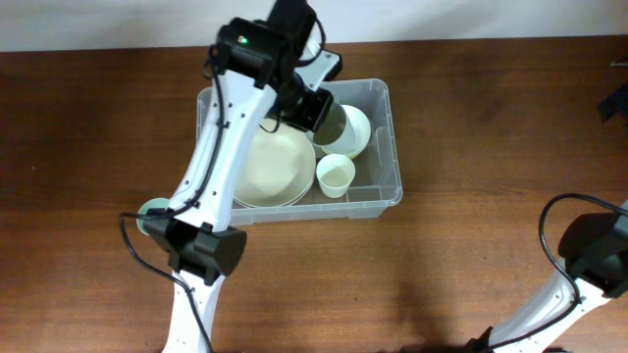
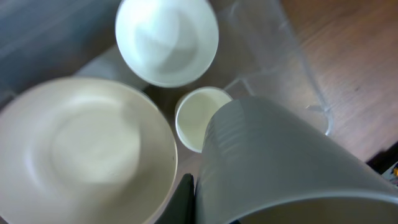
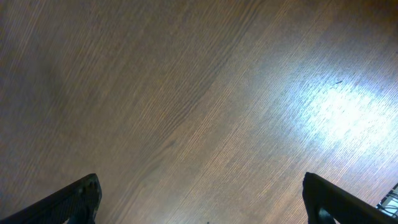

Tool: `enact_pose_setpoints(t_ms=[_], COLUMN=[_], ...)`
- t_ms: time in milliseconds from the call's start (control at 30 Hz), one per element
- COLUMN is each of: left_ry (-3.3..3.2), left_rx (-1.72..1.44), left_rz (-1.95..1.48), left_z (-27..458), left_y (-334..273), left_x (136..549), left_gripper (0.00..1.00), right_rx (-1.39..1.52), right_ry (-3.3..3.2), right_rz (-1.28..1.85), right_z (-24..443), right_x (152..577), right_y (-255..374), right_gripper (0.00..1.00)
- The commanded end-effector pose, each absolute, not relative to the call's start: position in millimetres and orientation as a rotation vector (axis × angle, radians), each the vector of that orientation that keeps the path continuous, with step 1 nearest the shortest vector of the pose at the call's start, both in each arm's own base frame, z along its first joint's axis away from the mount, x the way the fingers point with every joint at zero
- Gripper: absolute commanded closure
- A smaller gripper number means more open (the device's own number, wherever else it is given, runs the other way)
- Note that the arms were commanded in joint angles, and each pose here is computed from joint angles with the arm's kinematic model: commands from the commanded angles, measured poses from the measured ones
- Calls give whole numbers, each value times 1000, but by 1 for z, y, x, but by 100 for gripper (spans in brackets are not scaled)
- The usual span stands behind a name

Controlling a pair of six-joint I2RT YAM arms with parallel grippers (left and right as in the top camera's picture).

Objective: Pack container
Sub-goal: 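Lift the grey cup and drop it into the cream cup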

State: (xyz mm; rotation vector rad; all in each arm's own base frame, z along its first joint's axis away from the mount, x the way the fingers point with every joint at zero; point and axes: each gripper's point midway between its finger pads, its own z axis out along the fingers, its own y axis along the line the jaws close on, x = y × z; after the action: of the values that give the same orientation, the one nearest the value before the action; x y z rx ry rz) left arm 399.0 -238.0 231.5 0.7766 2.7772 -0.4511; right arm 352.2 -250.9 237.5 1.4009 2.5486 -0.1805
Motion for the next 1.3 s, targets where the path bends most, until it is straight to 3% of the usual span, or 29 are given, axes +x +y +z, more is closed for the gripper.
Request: enact_pose_setpoints(t_ms=[0, 567, 800, 1000, 1100, 1133, 1167, 1200, 1267], left_ry=[2851, 3007, 2996, 2980, 2954, 2944, 2947, 2954, 2963], left_rx=[762, 802, 820, 818, 809, 795, 742, 674, 511], left_rz=[-385, -355, -356, -360, -365, -364, -337, -289, -139], left_z=[217, 139, 132, 132, 136, 140, 144, 149, 162], left_y=[-232, -236, -242, -244, -245, -243, -237, -228, -198], left_x=[391, 382, 383, 386, 392, 396, 401, 406, 418], left_gripper=[99, 98, 89, 61, 55, 45, 17, 1, 1], right_rx=[1407, 1408, 1408, 1407, 1407, 1407, 1407, 1407, 1408], right_ry=[2548, 2547, 2548, 2548, 2548, 2548, 2548, 2548, 2548], right_rz=[-197, -197, -197, -197, -197, -197, -197, -197, -197], right_z=[238, 238, 238, 238, 238, 238, 238, 238, 238], right_x=[350, 350, 350, 350, 350, 350, 350, 350, 350], right_y=[-251, -252, -251, -251, -251, -251, -251, -251, -251], right_gripper=[1, 1, 1, 1, 1, 1, 1, 1, 1])
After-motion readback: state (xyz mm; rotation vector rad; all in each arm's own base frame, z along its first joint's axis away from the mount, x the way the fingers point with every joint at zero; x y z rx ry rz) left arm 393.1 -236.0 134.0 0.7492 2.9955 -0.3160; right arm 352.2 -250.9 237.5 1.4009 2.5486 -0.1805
